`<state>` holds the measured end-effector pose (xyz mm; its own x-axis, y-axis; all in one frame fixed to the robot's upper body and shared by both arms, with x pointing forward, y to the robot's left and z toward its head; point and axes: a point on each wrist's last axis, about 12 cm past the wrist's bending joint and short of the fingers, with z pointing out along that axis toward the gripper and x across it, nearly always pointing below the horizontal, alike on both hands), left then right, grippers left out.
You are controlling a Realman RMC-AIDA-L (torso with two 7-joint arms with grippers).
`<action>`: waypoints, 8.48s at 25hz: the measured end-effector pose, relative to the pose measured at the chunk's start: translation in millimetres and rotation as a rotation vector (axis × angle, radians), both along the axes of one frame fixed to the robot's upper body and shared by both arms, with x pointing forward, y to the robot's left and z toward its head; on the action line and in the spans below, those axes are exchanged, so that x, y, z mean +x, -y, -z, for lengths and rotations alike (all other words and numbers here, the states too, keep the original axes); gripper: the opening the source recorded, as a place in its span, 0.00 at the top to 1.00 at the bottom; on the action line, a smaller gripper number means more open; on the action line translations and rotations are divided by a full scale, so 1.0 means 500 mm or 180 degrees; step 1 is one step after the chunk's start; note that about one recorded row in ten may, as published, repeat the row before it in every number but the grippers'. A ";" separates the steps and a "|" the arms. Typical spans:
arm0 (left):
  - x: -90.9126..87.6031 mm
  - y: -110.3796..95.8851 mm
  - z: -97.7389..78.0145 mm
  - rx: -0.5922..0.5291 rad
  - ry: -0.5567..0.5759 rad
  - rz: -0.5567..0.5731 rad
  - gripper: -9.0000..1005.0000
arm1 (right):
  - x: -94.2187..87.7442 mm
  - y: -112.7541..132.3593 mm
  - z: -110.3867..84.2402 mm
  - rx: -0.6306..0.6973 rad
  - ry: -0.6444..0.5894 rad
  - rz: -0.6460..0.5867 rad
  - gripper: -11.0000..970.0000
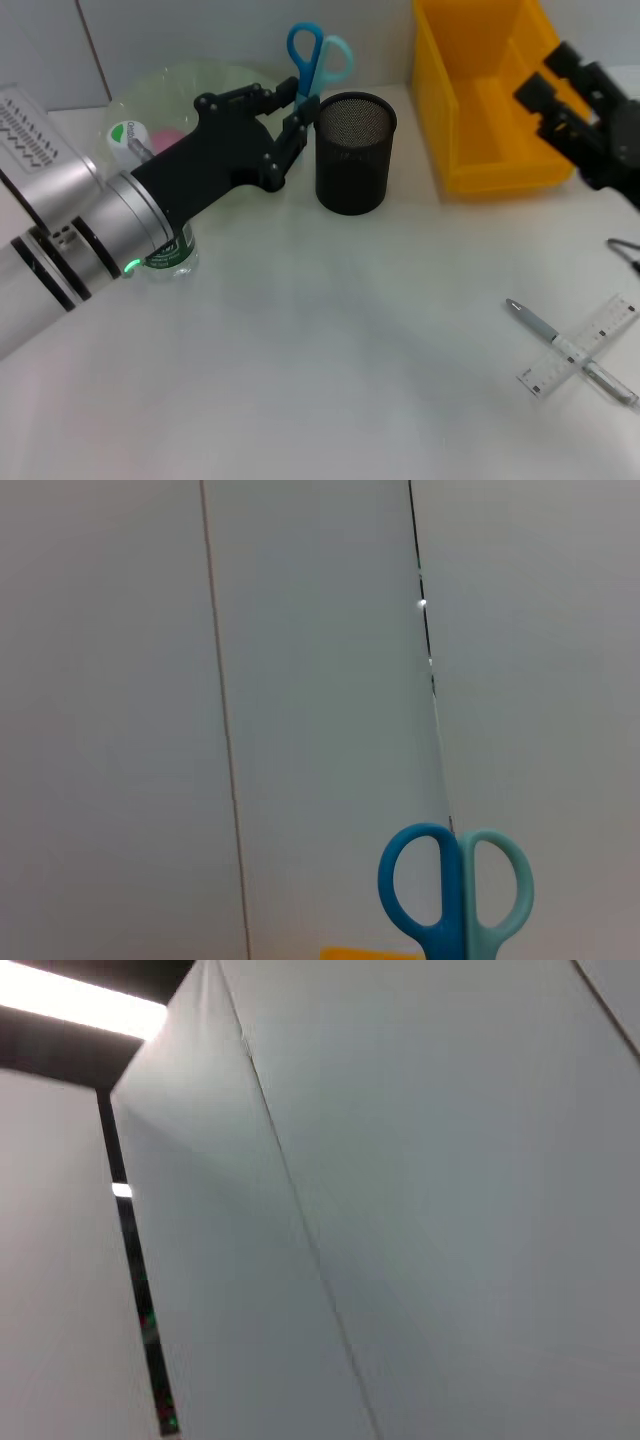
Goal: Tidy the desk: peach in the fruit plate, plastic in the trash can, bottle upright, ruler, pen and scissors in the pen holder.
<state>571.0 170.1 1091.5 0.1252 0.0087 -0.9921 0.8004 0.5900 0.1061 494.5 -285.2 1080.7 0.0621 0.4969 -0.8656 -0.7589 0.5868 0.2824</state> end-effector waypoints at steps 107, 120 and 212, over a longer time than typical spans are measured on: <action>-0.045 0.020 0.033 0.0190 0.0012 0.0246 0.41 | 0.072 -0.191 0.027 -0.0459 -0.0078 -0.0003 0.86; -0.055 0.009 0.036 0.0144 0.0039 0.0221 0.27 | 0.076 -0.170 0.025 -0.0416 -0.0051 0.0134 0.90; -0.180 -0.098 0.108 0.0210 -0.0751 0.0910 0.22 | 0.162 0.032 -0.307 -0.3369 -0.0816 -0.1795 0.14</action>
